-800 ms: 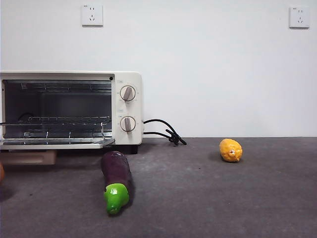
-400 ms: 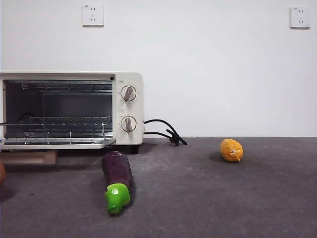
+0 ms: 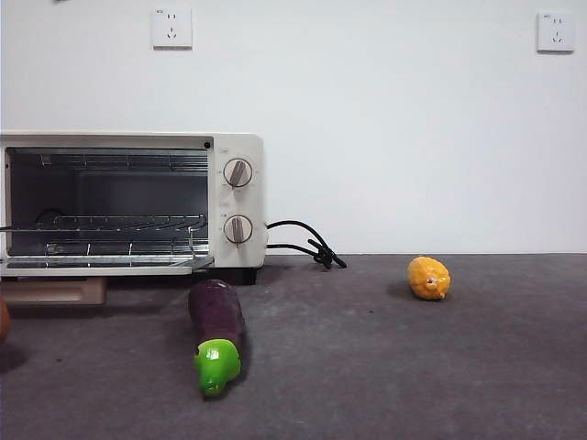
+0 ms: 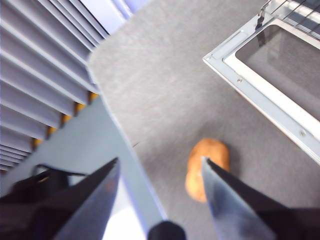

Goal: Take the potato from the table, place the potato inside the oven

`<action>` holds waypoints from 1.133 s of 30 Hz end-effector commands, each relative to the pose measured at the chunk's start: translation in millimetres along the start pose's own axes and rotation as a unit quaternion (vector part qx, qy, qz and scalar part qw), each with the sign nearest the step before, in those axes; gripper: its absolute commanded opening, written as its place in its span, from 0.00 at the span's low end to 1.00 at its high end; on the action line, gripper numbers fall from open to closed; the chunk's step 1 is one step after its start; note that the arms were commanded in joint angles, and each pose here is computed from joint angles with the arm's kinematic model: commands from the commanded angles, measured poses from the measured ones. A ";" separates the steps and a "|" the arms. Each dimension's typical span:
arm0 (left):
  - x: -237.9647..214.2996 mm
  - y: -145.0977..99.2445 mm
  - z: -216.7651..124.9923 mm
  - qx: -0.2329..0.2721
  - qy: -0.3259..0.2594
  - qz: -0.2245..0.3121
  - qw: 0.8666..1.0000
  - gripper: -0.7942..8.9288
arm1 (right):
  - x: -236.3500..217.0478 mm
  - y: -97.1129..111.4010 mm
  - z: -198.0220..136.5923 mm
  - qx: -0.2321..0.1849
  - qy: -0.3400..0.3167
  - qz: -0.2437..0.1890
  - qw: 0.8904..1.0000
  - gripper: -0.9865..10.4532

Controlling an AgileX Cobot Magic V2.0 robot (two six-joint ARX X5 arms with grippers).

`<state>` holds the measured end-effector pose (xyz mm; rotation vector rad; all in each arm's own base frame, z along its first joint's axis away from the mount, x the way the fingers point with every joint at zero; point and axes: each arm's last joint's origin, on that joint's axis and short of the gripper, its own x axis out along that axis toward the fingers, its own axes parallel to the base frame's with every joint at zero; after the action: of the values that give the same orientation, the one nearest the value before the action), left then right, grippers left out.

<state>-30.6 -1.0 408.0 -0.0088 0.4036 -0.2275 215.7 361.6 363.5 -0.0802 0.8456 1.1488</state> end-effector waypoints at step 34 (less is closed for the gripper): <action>-11.6 -0.7 -4.7 -0.016 -0.021 -0.050 0.998 0.08 | 180.0 -20.1 -78.9 -0.036 0.148 -0.103 0.983 0.72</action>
<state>-41.5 0.9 407.8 -0.0515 0.3738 -0.3098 215.7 450.9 198.8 -0.3867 1.0216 0.9872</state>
